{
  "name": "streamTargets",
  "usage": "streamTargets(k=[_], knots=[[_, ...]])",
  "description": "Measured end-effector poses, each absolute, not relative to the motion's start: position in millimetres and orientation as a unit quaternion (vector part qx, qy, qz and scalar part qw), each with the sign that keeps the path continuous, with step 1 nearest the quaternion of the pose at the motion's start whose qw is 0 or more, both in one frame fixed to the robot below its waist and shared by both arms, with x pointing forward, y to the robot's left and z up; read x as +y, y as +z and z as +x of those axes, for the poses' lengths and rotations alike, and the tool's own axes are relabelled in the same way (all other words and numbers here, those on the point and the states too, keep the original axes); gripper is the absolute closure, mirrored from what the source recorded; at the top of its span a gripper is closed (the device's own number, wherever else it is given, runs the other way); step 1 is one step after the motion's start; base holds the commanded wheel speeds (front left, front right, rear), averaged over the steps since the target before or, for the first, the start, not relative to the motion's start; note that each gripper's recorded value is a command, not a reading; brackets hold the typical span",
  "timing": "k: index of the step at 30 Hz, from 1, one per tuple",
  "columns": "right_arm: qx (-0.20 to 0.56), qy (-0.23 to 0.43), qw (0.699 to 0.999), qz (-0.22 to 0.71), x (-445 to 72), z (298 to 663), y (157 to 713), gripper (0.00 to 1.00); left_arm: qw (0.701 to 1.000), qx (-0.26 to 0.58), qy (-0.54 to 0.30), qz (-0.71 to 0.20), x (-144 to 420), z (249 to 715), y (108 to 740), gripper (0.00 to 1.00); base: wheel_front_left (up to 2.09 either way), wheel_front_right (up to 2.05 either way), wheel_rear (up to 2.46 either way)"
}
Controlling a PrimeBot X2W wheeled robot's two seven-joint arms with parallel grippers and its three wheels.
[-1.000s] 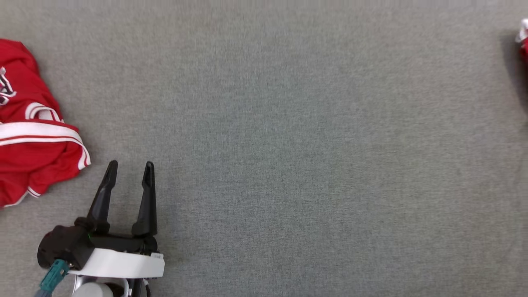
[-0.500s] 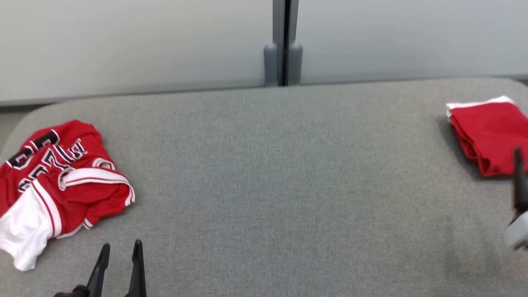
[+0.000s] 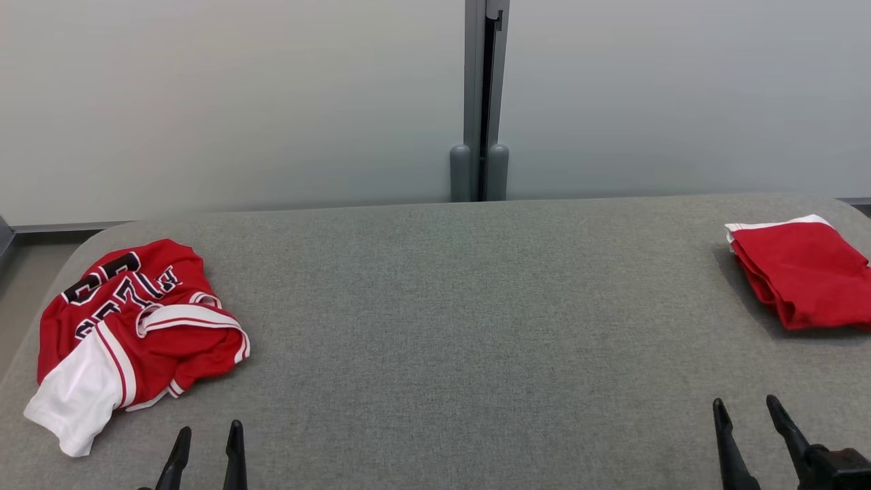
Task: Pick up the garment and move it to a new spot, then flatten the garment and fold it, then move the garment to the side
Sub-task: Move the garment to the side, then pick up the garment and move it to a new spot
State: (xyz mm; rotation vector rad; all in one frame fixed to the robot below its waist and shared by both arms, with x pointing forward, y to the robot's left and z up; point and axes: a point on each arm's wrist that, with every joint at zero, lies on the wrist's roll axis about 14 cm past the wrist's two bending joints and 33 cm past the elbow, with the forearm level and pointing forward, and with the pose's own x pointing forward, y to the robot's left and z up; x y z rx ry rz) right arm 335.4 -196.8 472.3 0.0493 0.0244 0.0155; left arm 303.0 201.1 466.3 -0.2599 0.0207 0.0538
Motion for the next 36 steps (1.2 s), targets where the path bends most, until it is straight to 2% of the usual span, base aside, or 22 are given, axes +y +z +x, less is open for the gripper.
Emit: streamTargets(k=[11, 22, 29, 36], knots=[[0.007, 0.016, 0.998, 0.054, -186.6, 326.4, 473.7, 0.00, 0.991, 0.013, 0.002, -0.134, 185.6, 307.4, 466.1, 0.00, 0.00, 0.00, 0.00], [0.005, 0.032, 0.998, 0.051, -177.6, 332.4, 475.7, 0.00, 0.991, 0.012, 0.013, -0.133, 192.0, 302.8, 465.6, 0.00, 0.00, 0.00, 0.00], [0.011, 0.082, 0.995, 0.053, -146.2, 343.7, 474.3, 0.00, 0.989, 0.004, 0.053, -0.137, 212.0, 284.0, 465.5, 0.00, 0.00, 0.00, 0.00], [0.015, 0.172, 0.983, 0.056, -86.5, 354.5, 477.2, 0.00, 0.982, -0.003, 0.126, -0.141, 247.4, 249.0, 461.2, 0.00, 0.00, 0.00, 0.00]])
